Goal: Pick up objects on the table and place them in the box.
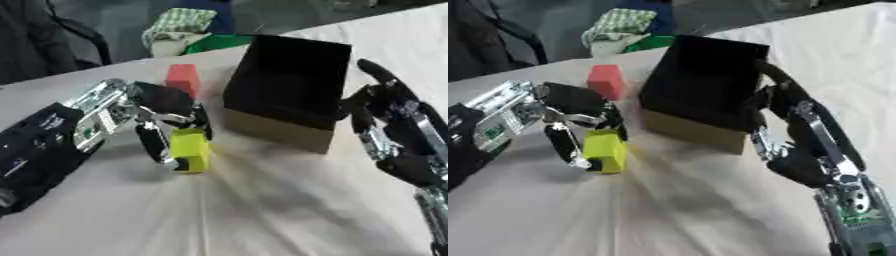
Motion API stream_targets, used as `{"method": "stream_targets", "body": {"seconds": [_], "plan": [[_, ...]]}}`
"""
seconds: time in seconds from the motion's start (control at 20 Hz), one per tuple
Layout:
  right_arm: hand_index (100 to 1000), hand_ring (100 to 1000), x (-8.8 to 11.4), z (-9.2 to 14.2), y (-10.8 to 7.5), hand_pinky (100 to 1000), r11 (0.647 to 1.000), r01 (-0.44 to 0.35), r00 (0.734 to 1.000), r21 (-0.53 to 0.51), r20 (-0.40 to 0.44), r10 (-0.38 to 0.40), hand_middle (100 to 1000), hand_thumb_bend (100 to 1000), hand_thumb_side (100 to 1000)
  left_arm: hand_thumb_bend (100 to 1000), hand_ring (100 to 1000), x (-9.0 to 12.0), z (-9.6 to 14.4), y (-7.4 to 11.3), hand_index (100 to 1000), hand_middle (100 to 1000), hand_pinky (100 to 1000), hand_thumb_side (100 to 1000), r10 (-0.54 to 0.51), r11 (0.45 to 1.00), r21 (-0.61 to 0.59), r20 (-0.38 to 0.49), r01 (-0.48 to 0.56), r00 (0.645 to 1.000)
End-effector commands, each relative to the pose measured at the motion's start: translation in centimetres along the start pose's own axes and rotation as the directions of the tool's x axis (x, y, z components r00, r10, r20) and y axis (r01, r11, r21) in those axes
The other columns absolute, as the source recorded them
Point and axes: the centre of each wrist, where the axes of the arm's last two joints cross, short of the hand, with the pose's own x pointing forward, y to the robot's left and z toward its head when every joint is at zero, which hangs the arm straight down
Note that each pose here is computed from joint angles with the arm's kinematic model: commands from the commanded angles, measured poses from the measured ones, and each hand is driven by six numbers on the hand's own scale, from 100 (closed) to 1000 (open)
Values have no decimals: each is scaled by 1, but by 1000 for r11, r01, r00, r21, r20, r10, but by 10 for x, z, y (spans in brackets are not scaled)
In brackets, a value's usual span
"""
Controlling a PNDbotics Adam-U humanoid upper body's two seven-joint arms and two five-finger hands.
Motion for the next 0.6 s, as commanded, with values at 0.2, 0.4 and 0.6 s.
{"method": "stream_targets", "body": {"seconds": [0.2,0.4,0.6], "plan": [[1000,567,3,-3,-3,762,1000,-9,1000,-5,18,9,526,100,523,311,464,-12,18,60,793,483,610,176,-250,942,-162,246,294,936],[1000,567,3,-3,-2,762,1000,-5,1000,-5,17,5,526,100,523,347,467,-13,21,98,792,488,617,177,-290,952,-34,226,305,930],[1000,566,3,-4,0,762,1000,3,1000,4,23,-4,525,100,523,356,468,-15,13,128,793,488,627,168,-304,953,58,202,299,931]]}}
